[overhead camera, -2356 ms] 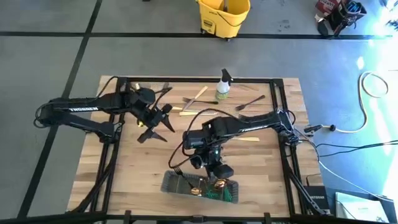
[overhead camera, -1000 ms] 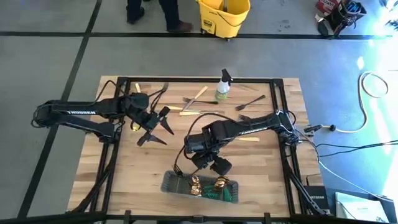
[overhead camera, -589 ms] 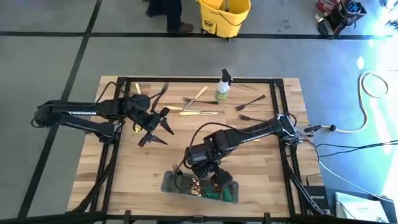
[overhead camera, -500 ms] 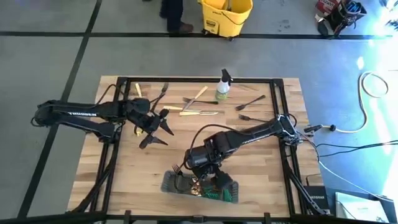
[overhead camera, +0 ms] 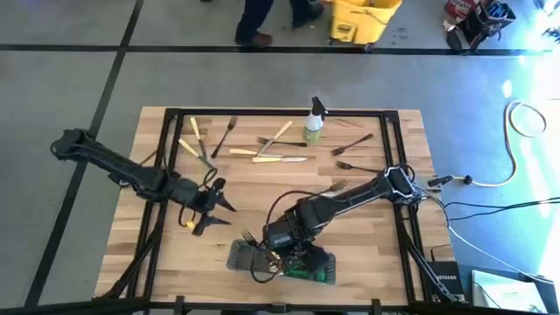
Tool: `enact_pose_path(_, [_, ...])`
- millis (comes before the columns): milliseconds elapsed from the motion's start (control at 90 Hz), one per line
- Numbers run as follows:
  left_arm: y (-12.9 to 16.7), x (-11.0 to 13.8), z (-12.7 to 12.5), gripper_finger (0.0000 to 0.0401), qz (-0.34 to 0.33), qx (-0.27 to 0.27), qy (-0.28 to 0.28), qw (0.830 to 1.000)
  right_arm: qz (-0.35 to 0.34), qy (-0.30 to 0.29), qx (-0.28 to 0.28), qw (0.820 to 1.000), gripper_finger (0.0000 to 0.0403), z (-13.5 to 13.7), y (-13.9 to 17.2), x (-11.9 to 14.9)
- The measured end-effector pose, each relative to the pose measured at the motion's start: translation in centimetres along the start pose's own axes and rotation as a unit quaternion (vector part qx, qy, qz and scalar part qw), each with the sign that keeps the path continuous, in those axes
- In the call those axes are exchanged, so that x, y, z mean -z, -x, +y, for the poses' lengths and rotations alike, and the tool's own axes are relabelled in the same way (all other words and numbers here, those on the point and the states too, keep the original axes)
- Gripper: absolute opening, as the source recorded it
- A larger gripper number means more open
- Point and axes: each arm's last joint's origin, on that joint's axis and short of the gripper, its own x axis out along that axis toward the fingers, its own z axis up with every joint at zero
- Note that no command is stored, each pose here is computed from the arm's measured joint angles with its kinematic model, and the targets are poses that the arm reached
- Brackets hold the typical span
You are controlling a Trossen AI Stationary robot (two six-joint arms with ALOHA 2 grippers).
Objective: Sort silverware
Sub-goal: Adjust the green spoon to its right position
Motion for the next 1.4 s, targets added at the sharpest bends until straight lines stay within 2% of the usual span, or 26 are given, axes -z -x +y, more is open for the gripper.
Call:
enact_pose_path(167, [-0.9, 0.4, -1.5, 0.0186, -0.010, 0.022, 0.007, 1.000, -0.001, 0.019, 0.022, 1.000, 0.0250, 0.3, -0.3, -0.2])
enact_pose_path(367, [-2.9, 2.0, -2.8, 0.0186, 0.035, 0.040, 0.025, 0.998, 0.009, 0.030, 0.028, 0.999, 0.0251, 1.5, -0.5, -0.3])
enact_pose_path(556, [-4.5, 2.5, -3.7, 0.0186, 0.014, 0.057, 0.029, 0.998, 0.013, 0.044, 0.046, 0.998, 0.0251, 2.2, 0.1, -0.6])
enact_pose_path(700, [-4.9, 2.7, -3.8, 0.0186, 0.011, 0.058, 0.032, 0.998, 0.012, 0.079, 0.054, 0.995, 0.0250, 2.9, 0.3, -0.7])
enact_pose_path(922, [-4.9, 2.6, -4.2, 0.0186, 0.009, 0.066, 0.040, 0.997, -0.005, 0.082, 0.006, 0.997, 0.0250, 3.5, 0.9, -0.9])
enact_pose_path(1100, [-4.9, 2.6, -4.2, 0.0186, 0.008, 0.068, 0.037, 0.997, 0.018, 0.100, -0.027, 0.994, 0.0250, 3.8, 1.0, -0.3])
enact_pose_path(1200, [-4.9, 2.6, -4.2, 0.0186, 0.009, 0.068, 0.036, 0.997, 0.032, 0.130, -0.029, 0.991, 0.0250, 4.0, 0.9, -0.1])
enact_pose_path(1322, [-4.9, 2.7, -4.2, 0.0186, 0.010, 0.068, 0.031, 0.997, 0.051, 0.203, 0.021, 0.978, 0.0250, 4.6, 0.6, -0.2])
enact_pose_path(1400, [-4.9, 2.7, -4.2, 0.0186, 0.010, 0.068, 0.028, 0.997, 0.056, 0.232, 0.029, 0.971, 0.0250, 5.0, 0.3, -0.3])
